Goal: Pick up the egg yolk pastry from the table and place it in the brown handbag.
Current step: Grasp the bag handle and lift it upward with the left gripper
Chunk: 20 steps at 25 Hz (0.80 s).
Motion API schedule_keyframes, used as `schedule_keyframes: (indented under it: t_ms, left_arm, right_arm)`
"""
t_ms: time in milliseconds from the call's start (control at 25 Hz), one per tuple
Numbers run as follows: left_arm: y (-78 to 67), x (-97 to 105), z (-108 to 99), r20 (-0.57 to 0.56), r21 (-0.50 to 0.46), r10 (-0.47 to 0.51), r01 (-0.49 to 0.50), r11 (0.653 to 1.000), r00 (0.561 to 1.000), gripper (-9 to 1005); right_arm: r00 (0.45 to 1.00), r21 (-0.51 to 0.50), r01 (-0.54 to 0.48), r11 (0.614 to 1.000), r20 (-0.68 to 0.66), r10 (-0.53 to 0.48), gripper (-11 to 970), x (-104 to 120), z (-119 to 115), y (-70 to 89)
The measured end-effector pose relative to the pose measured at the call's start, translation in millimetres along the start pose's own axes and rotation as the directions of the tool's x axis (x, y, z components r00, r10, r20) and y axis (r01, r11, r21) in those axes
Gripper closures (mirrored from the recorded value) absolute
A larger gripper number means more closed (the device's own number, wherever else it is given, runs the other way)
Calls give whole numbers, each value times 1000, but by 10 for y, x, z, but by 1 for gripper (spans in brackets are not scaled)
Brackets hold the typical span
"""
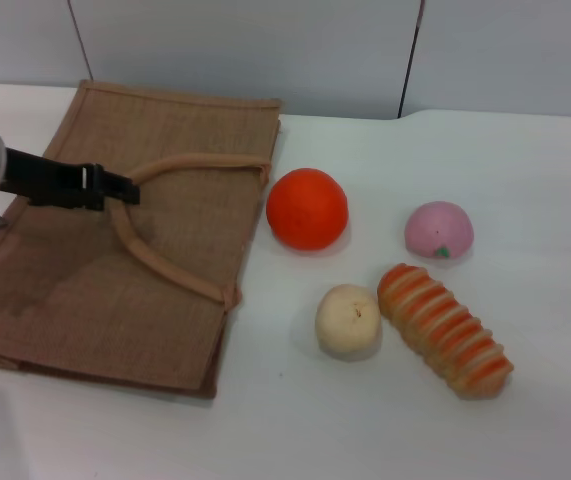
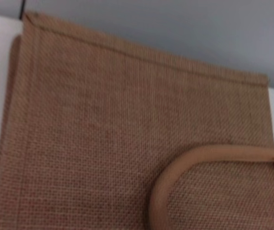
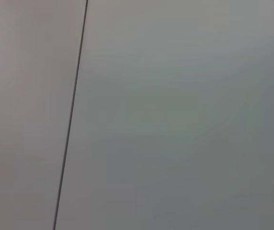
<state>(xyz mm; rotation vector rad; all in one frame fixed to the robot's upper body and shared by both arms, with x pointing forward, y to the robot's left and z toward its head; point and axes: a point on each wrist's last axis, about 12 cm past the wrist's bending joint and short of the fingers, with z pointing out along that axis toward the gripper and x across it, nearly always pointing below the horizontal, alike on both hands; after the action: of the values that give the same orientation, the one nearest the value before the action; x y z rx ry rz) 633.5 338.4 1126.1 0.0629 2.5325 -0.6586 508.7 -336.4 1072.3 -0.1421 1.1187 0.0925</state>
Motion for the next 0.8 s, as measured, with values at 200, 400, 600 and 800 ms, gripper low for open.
schedule_keyframes:
  t_ms: [200,400,600,800]
  left_arm:
    - [21,7,-84,5,11,-11,10,1000,1000,456]
    - [10,8,-58,-5,6,-3,3,1000,1000,460]
    - [4,28,-21,-15,4,-4,4,1000,1000,464]
    - [5,51,43,-30,3,-9,9,1000,1000,468]
  right_arm:
    - [1000,1,1,1000,-2,-1,70,1,-5,-3]
    - [1000,1,-3,1000,0,3,71,2,-1,4]
    - [1000,1,-3,1000,0,3,71,2,3,6]
    - [1000,0,-4,1000,1,4,71,2,8,8]
